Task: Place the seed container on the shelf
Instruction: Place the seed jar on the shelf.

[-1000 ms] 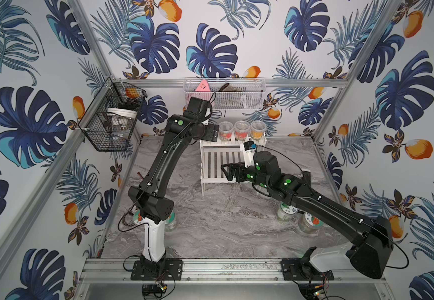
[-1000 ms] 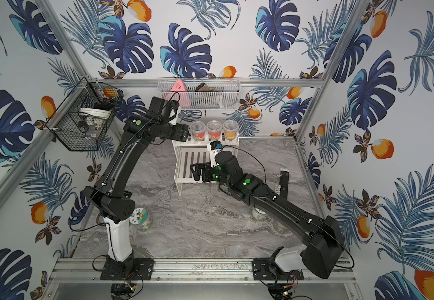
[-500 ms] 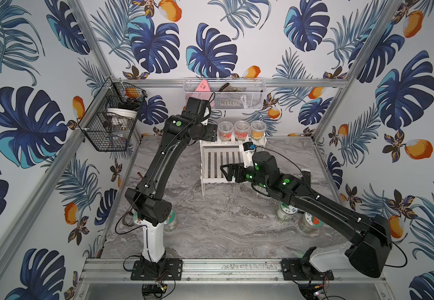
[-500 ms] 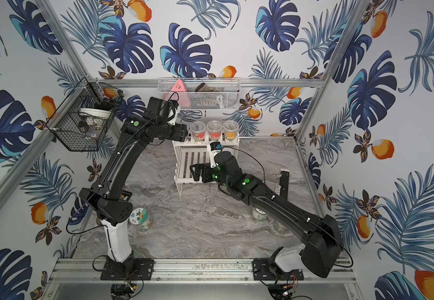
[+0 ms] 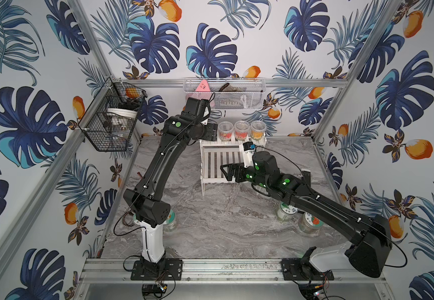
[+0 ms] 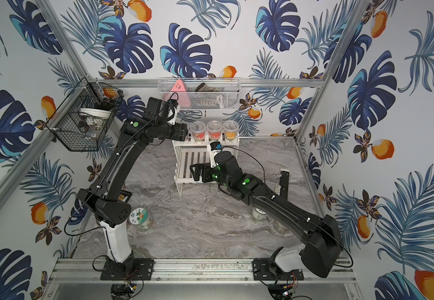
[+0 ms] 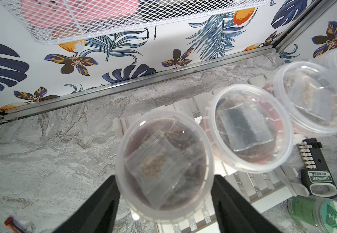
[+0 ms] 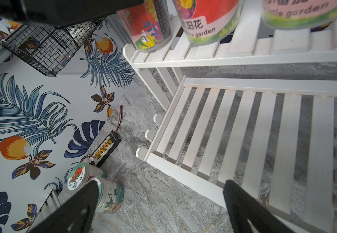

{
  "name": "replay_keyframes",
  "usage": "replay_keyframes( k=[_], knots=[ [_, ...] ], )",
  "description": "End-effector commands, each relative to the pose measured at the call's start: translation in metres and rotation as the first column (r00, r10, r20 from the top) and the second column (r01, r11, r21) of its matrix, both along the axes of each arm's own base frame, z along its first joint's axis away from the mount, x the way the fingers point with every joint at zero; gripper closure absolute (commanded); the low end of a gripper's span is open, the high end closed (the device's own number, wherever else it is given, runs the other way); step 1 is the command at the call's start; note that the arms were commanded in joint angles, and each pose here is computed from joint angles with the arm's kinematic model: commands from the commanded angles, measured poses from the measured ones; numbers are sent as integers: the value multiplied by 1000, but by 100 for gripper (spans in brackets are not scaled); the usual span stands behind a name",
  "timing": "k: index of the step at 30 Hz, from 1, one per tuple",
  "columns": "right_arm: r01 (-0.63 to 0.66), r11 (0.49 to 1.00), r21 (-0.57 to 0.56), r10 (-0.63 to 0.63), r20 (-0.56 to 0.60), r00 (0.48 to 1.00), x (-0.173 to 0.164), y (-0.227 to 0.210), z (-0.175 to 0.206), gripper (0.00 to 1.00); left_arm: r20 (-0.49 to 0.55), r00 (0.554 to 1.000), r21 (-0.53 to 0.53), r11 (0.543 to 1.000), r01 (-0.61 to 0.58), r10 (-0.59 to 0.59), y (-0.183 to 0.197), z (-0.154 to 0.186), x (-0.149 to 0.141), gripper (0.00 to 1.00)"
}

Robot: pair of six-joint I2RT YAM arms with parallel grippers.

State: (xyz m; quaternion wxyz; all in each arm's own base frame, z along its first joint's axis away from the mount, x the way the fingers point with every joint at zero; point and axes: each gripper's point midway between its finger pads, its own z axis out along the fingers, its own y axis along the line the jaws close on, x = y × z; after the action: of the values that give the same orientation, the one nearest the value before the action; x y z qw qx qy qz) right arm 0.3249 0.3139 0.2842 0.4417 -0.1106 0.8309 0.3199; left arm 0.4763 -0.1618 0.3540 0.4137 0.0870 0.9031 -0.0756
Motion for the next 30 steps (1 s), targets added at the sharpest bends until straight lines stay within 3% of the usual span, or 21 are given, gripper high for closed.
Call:
replay_keyframes(
  k=[1, 30],
  knots=[
    [-6, 1000, 4, 6, 2, 1000, 0, 2, 3, 0, 29, 1000, -5, 1000, -7, 7, 3, 9, 2, 21],
    [7, 1000, -6, -7, 4, 1000, -1, -4, 1, 0, 17, 1000, -40, 999, 17, -17, -3, 4, -1, 24]
  ],
)
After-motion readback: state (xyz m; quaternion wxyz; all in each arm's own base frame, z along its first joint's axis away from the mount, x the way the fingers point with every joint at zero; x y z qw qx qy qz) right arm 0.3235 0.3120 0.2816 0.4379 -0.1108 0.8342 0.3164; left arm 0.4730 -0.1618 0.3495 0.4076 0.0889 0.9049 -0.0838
